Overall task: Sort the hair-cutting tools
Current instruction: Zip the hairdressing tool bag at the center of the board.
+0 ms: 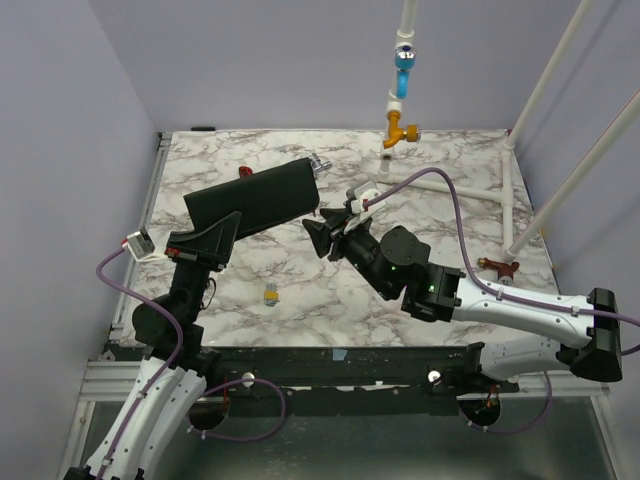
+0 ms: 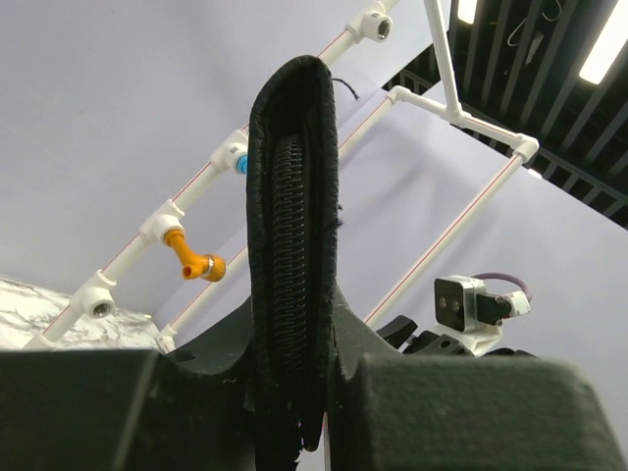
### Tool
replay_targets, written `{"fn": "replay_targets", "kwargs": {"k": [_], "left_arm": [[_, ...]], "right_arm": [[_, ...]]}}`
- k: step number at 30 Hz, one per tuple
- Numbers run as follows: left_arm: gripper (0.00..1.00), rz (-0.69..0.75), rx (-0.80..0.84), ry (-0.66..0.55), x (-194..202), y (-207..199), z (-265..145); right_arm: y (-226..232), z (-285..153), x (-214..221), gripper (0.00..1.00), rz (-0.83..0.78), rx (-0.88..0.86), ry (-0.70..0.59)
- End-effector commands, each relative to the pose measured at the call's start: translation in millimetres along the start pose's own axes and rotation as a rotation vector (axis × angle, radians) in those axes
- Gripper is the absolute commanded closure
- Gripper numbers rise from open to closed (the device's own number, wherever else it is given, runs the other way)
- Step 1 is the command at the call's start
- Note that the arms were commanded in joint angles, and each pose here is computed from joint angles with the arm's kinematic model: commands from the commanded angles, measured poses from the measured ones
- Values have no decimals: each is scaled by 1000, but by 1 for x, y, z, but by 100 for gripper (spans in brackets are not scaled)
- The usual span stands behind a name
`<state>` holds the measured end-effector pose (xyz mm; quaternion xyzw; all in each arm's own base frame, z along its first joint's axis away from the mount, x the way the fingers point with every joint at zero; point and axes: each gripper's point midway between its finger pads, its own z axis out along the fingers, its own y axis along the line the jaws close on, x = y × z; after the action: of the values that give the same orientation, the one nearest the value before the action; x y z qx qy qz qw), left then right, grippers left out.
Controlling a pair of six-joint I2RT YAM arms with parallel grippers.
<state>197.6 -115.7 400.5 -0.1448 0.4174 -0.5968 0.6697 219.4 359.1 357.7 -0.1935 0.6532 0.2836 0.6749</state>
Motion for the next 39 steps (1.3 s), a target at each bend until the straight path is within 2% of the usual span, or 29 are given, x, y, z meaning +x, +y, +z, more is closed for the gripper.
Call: {"fn": "replay_targets", "kwargs": {"k": [1, 5, 13, 23, 33, 39], "left_arm": [[100, -9, 100, -36, -13, -32, 1], [100, -8, 99, -34, -13, -31, 0], [100, -7, 101, -30, -12, -32, 0], [100, -7, 88, -25, -11, -29, 0], [100, 6, 78, -31, -12, -27, 2], [100, 19, 82, -47, -16, -29, 5]], "right_arm": [[-8, 5, -19, 58, -3, 65, -49], [-9, 5, -21, 65, -17, 67, -59], [-9, 4, -24, 72, -63, 52, -65], [-2, 2, -21, 99, -101, -4, -47], [12, -7, -8, 99, -170, -125, 5], [23, -12, 7, 99, -158, -194, 58]]}}
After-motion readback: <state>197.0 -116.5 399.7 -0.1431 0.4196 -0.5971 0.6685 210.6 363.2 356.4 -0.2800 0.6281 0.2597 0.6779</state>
